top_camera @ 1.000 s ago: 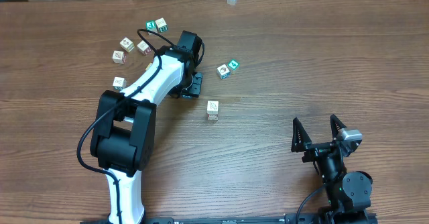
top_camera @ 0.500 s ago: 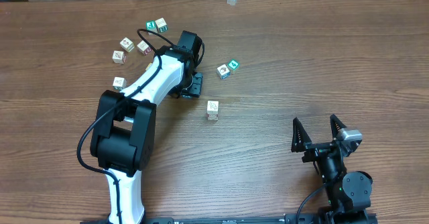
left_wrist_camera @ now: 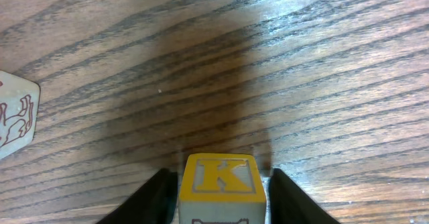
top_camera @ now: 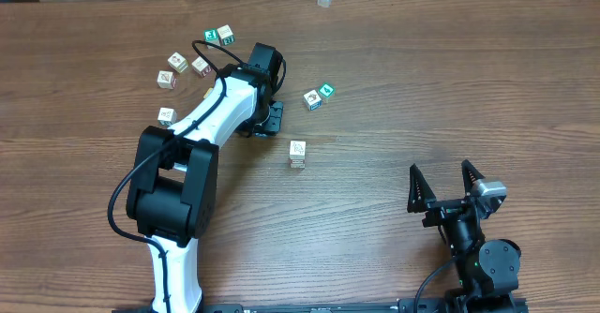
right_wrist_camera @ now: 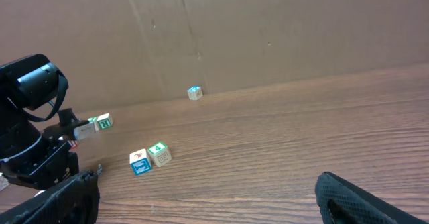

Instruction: Form a tower

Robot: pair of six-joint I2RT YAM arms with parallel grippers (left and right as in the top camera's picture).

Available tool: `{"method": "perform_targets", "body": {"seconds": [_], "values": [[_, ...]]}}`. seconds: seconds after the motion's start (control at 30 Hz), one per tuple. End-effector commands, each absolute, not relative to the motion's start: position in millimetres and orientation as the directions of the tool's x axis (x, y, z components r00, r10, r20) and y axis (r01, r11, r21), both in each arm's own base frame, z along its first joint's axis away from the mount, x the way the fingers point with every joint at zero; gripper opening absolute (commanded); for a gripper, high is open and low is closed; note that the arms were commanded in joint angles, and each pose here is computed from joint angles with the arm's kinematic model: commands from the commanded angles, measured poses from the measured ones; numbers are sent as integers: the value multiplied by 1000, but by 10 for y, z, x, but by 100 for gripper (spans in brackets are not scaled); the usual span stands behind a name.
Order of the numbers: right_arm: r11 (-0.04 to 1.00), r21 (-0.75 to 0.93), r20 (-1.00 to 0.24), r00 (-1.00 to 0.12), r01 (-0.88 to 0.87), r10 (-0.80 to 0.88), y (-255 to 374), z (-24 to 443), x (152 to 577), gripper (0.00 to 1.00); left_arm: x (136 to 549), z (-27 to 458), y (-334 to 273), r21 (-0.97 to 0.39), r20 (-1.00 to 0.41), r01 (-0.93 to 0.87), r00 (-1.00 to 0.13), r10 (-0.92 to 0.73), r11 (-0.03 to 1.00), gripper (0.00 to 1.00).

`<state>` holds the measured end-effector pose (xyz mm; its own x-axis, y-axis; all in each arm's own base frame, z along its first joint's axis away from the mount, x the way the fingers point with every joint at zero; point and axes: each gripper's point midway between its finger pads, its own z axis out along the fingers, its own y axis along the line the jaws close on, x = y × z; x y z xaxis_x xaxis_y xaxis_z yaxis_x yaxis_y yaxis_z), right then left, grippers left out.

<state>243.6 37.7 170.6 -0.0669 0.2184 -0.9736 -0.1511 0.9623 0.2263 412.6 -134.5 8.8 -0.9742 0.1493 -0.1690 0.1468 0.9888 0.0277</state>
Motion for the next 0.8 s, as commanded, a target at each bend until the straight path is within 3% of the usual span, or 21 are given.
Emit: {"method": "perform_targets", "body": {"seconds": [0.0,0.1,0.33,0.53,0.77], "values": [[961,231,-973,-60,-150,225,371,1696,2437,100,4184,91,-1360,17,-178,140,-974,140,990,50],[961,231,-973,-60,-150,225,371,1696,2437,100,4183,90,-1360,17,-178,140,-974,141,990,55],[961,231,-973,-60,-150,225,371,1696,2437,100,4183,90,-1360,17,-178,140,-974,141,990,56],[961,231,-973,-60,-150,225,371,1696,2437,100,4187,90,-1360,17,-179,139,-974,140,990,46],[961,231,-973,-60,-150,225,371,1696,2437,100,4188,91,-1361,17,-180,139,-974,140,990,41]]}}
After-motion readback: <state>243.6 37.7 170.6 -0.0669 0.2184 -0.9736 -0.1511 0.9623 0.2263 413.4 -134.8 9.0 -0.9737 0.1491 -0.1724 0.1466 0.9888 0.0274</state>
